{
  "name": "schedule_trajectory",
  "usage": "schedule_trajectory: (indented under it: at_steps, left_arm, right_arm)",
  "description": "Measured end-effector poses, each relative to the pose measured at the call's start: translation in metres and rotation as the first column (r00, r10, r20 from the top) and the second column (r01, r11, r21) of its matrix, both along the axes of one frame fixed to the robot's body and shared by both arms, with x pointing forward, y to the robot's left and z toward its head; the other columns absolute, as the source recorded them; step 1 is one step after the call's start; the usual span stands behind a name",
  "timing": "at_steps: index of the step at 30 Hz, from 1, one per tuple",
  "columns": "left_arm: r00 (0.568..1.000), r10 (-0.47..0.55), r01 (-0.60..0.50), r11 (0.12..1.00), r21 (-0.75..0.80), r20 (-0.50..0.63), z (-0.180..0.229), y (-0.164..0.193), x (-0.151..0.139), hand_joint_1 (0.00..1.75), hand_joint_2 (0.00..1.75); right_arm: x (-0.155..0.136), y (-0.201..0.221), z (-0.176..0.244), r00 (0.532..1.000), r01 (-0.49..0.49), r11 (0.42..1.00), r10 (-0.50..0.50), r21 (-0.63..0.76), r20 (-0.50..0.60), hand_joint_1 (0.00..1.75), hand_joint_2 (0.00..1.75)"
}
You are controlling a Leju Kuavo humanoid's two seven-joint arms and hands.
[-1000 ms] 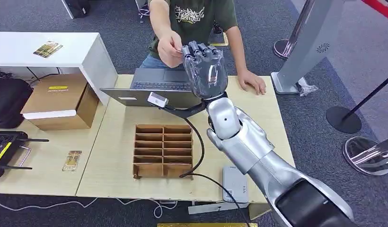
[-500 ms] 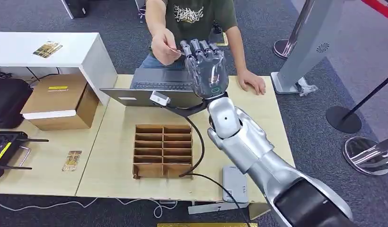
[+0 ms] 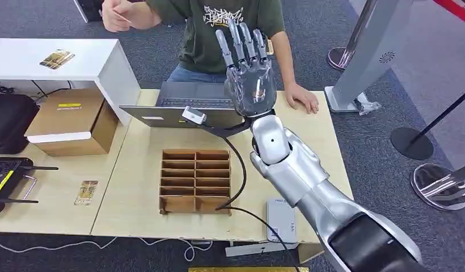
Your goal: Pass the card to the sensor for recognition and then transmit it.
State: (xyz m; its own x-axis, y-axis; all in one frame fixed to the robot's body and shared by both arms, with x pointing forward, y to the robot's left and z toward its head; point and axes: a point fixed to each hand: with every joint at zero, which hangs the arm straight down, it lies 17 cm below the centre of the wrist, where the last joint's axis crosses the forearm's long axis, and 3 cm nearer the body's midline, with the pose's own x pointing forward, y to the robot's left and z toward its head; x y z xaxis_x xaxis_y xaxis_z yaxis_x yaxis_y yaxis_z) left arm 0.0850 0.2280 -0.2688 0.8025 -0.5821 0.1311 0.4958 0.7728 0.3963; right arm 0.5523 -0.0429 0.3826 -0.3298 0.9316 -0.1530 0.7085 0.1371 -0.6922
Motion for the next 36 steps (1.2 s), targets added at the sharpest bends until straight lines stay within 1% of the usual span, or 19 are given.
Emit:
schedule_trajectory:
  at_steps: [6, 12, 16, 24, 29, 31, 36]
  left_arm:
    - [1.0, 0.005, -0.005, 1.0, 0.006, 0.0, 0.0, 0.001, 0.0, 0.0, 0.0]
    - [1.0, 0.014, -0.014, 1.0, 0.01, 0.001, 0.0, 0.002, 0.0, 0.0, 0.0]
    - [0.999, 0.038, -0.038, 0.999, 0.014, 0.003, 0.001, 0.003, -0.001, 0.0, 0.0]
    - [0.998, 0.058, -0.058, 0.998, 0.01, 0.003, 0.001, 0.0, -0.002, 0.0, 0.0]
    - [0.998, 0.069, -0.069, 0.998, 0.009, -0.001, 0.001, 0.0, -0.004, 0.0, 0.0]
    - [0.997, 0.074, -0.074, 0.997, 0.011, -0.005, 0.001, 0.001, -0.005, 0.0, 0.0]
    - [0.993, 0.118, -0.118, 0.993, 0.008, -0.014, 0.0, 0.001, -0.008, 0.0, 0.0]
  right_arm:
    - [0.001, 0.0, -0.003, 1.0, 0.001, 1.0, -0.001, -0.004, -0.011, 0.0, 1.75]
    - [-0.002, -0.007, -0.01, 0.999, 0.008, 1.0, -0.007, 0.022, -0.038, 0.0, 1.75]
    - [-0.008, -0.018, -0.024, 0.997, 0.017, 0.998, -0.013, 0.053, -0.071, 0.0, 1.75]
    - [-0.033, -0.057, -0.055, 0.99, 0.074, 0.986, -0.055, 0.151, -0.127, 0.0, 1.75]
    - [-0.045, -0.098, -0.069, 0.978, 0.167, 0.97, -0.141, 0.176, -0.152, 0.0, 1.75]
    - [-0.05, -0.111, -0.072, 0.975, 0.19, 0.965, -0.164, 0.179, -0.149, 0.0, 1.75]
    - [-0.069, -0.126, -0.08, 0.976, 0.191, 0.966, -0.168, 0.177, -0.135, 0.0, 1.75]
